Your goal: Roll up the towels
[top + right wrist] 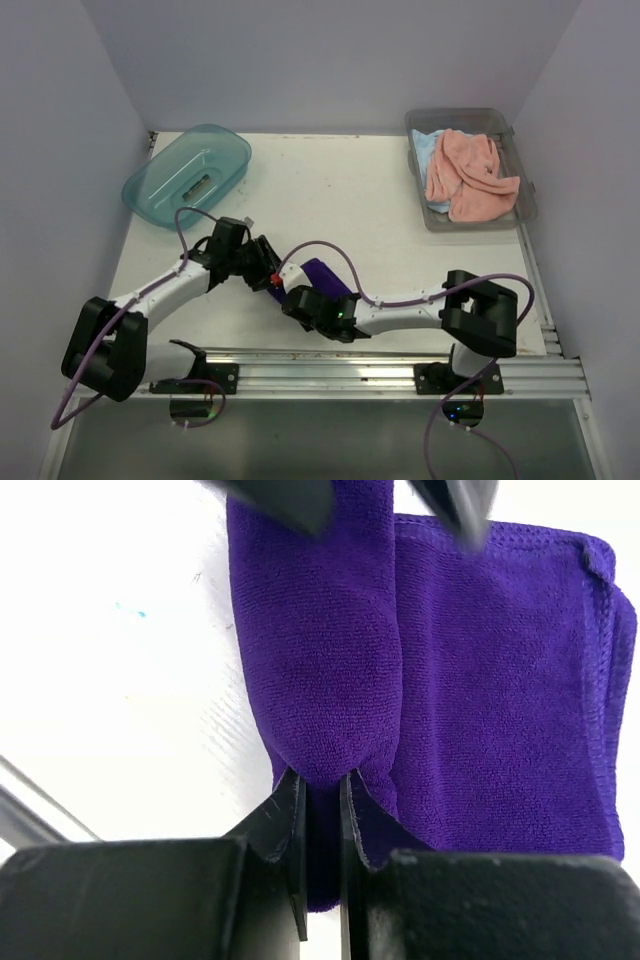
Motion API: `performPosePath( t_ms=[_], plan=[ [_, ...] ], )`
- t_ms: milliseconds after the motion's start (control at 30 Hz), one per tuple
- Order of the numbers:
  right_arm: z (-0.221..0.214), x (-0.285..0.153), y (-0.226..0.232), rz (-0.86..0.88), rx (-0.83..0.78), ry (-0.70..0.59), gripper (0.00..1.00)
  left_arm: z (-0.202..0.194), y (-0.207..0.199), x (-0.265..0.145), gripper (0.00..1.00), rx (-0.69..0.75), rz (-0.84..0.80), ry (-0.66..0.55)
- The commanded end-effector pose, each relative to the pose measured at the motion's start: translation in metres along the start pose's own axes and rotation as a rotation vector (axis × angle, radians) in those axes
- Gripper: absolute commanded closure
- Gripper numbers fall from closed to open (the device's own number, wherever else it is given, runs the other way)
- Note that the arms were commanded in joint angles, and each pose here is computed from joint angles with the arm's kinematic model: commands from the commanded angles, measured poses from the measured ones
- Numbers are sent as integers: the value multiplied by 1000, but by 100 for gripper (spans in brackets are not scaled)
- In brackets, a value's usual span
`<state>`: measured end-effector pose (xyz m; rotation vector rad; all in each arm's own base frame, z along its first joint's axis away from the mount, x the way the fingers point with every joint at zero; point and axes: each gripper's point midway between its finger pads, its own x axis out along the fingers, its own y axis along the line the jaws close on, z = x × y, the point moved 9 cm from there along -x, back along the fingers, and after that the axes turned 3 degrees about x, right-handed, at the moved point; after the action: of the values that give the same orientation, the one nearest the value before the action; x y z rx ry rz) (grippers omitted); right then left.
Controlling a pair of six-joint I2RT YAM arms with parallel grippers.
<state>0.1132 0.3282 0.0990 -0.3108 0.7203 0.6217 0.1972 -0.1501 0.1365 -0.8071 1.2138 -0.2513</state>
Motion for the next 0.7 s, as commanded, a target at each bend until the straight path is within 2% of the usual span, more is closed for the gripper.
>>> performPosePath(
  t_ms=[0,233,367,533,667],
  plan=[
    [-21,0,-13,113,51,49,100,11,-11,-21,46,16,-2,-60],
    [-19,-3,-26,394,250,98,100,16,-20,-37,41,21,-34,-109],
    [-22,-3,-34,518,359,116,100,11,-13,-33,41,15,-30,-91],
    [-24,0,-42,605,502,141,100,1,-1,-23,40,9,-81,-59],
    [-32,5,-45,668,597,149,100,-6,5,-16,32,11,-112,-34]
  ],
)
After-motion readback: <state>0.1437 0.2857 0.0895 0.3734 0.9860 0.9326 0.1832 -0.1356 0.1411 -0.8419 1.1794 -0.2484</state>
